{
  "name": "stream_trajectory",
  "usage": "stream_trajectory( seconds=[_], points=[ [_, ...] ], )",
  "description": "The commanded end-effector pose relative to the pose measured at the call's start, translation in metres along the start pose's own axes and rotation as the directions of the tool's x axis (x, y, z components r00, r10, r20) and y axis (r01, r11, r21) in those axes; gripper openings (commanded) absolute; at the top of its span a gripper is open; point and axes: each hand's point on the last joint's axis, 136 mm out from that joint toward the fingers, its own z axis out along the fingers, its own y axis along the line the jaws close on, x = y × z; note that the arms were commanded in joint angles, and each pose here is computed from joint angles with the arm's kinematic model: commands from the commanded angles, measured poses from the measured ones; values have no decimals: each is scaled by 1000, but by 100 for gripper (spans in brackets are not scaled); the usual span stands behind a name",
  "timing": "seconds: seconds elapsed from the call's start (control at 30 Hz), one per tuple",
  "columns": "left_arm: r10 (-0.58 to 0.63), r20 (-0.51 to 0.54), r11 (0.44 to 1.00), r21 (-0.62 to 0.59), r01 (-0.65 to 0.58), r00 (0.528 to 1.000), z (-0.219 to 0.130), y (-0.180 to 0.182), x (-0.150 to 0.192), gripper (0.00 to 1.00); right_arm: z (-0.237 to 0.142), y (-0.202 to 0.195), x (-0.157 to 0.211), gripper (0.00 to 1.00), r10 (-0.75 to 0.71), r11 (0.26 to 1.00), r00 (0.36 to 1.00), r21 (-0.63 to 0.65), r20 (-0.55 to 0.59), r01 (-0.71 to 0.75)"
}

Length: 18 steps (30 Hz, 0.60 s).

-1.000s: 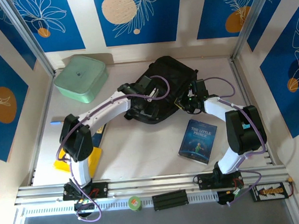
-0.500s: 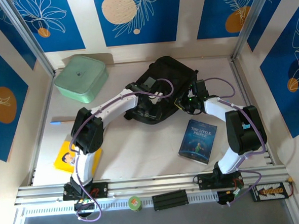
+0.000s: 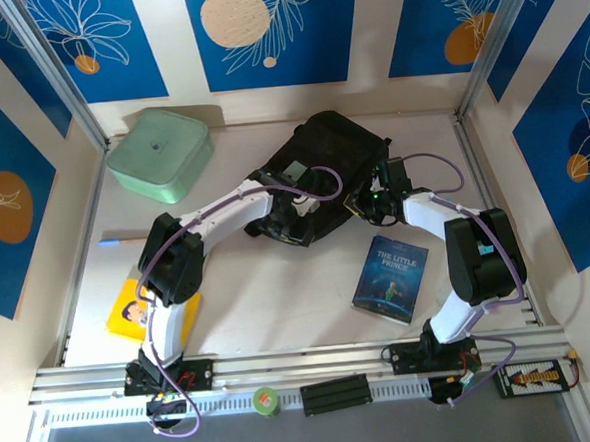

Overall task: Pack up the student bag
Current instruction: Unzip the student bag at the top-center of the table.

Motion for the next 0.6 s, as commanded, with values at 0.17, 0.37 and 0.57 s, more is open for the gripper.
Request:
stream_trajectory(
  seconds=[0.17, 0.37, 0.57],
  points=[
    [-67, 117, 996, -44, 72, 991, -30, 11, 15, 53, -3, 3, 4, 15, -3, 1000, 1000, -21, -19, 2],
    [-243, 167, 967, 121, 225, 956, -19, 6, 9, 56, -1, 4, 5, 15, -4, 1000, 1000, -23, -27, 4],
    [-334, 187, 938, 161, 307, 924, -10, 9, -8, 58, -2, 5, 6, 15, -4, 1000, 1000, -26, -27, 3]
  ],
)
